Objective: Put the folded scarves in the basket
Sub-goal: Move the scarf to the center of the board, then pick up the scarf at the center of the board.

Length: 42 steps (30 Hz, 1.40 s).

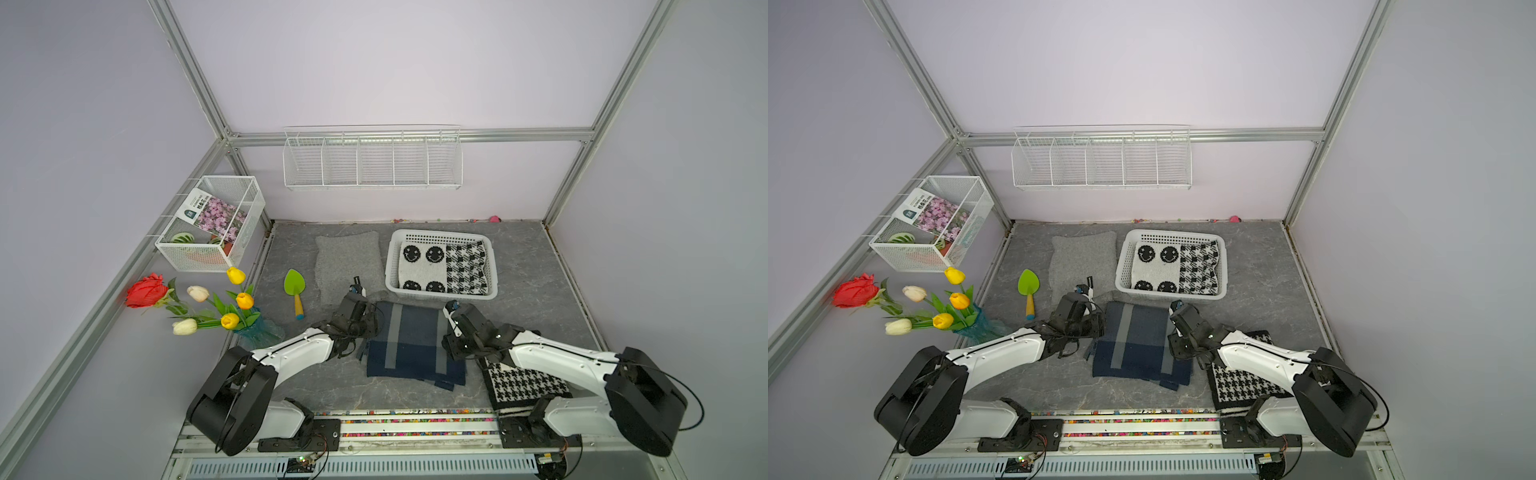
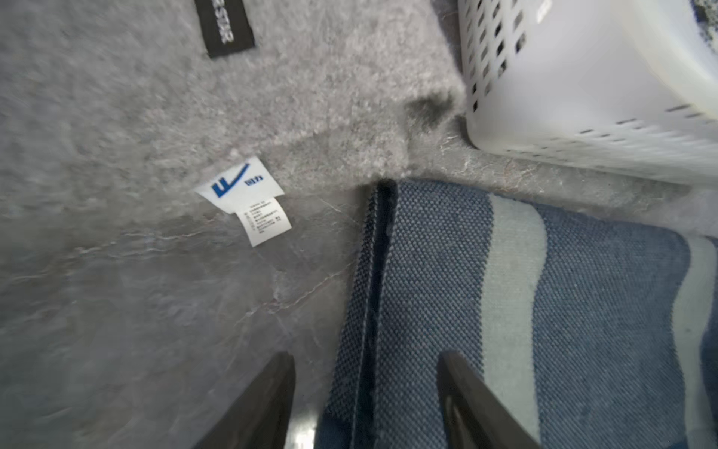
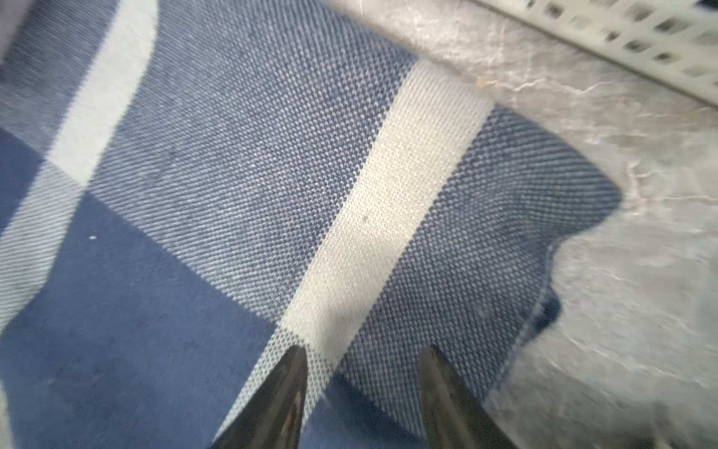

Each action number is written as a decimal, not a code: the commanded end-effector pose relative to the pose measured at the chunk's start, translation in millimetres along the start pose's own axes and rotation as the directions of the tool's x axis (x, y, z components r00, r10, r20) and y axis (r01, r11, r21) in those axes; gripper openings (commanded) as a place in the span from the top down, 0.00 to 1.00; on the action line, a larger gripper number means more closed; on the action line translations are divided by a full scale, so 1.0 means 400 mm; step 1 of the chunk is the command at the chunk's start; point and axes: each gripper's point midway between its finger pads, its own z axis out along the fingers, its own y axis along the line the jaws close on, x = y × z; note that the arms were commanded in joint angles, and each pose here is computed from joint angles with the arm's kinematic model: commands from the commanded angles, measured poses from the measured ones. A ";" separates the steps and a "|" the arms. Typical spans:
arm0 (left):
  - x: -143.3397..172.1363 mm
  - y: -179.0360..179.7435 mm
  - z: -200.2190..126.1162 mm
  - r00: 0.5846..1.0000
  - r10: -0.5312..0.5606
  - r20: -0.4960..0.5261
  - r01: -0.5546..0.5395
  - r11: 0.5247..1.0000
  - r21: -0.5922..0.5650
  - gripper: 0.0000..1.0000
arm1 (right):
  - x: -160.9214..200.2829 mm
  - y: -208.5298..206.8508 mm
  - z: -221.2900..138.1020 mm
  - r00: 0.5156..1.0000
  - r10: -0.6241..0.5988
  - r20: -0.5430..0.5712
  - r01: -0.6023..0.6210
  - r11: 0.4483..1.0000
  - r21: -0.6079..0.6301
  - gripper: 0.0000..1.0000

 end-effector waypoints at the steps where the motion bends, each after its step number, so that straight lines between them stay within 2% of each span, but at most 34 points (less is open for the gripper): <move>1: 0.010 -0.013 0.017 0.999 -0.032 -0.023 0.033 0.997 0.068 0.36 | 0.011 -0.012 -0.003 1.000 0.012 -0.002 -0.012 1.000 0.013 0.48; 5: 0.028 0.003 0.035 0.997 -0.052 -0.057 0.056 0.997 0.059 0.33 | 0.016 -0.003 0.002 1.000 0.006 -0.018 -0.006 1.000 0.000 0.48; 8: 0.030 -0.008 0.039 0.995 -0.086 -0.057 0.092 0.989 0.113 0.33 | 0.014 0.001 -0.001 1.000 0.005 -0.015 -0.006 1.000 -0.008 0.48; 12: 0.053 -0.016 0.051 0.991 -0.089 -0.097 0.102 0.986 0.135 0.37 | 0.008 0.004 -0.010 1.000 0.005 0.005 -0.005 1.000 -0.018 0.47; 15: 0.083 -0.036 0.061 0.984 -0.094 -0.153 0.122 0.975 0.186 0.52 | 0.008 0.002 -0.012 1.000 0.003 0.006 -0.003 1.000 -0.016 0.47; 18: 0.112 -0.051 0.067 0.975 -0.085 -0.204 0.130 0.967 0.219 0.72 | 0.009 0.004 -0.012 1.000 0.001 0.005 -0.001 1.000 -0.018 0.47; 22: 0.127 -0.066 0.061 0.972 -0.076 -0.223 0.134 0.957 0.257 1.00 | 0.008 0.006 -0.016 1.000 0.007 0.013 -0.007 1.000 -0.027 0.47; 25: 0.121 -0.053 0.048 0.976 -0.085 -0.199 0.132 0.964 0.232 1.00 | 0.008 -0.003 -0.022 1.000 0.018 0.023 -0.017 1.000 -0.014 0.45; 29: 0.117 -0.014 0.013 0.984 -0.122 -0.127 0.144 0.973 0.179 1.00 | 0.017 -0.058 -0.033 0.997 0.070 0.034 -0.073 0.993 0.092 0.41; 36: 0.126 0.012 -0.022 0.984 -0.151 -0.092 0.164 0.974 0.156 1.00 | 0.055 -0.082 -0.002 0.989 0.136 -0.051 -0.131 0.987 0.094 0.37; 42: 0.128 0.015 -0.029 0.983 -0.166 -0.080 0.177 0.972 0.156 1.00 | 0.061 -0.078 0.011 0.976 0.203 -0.073 -0.203 0.979 0.015 0.34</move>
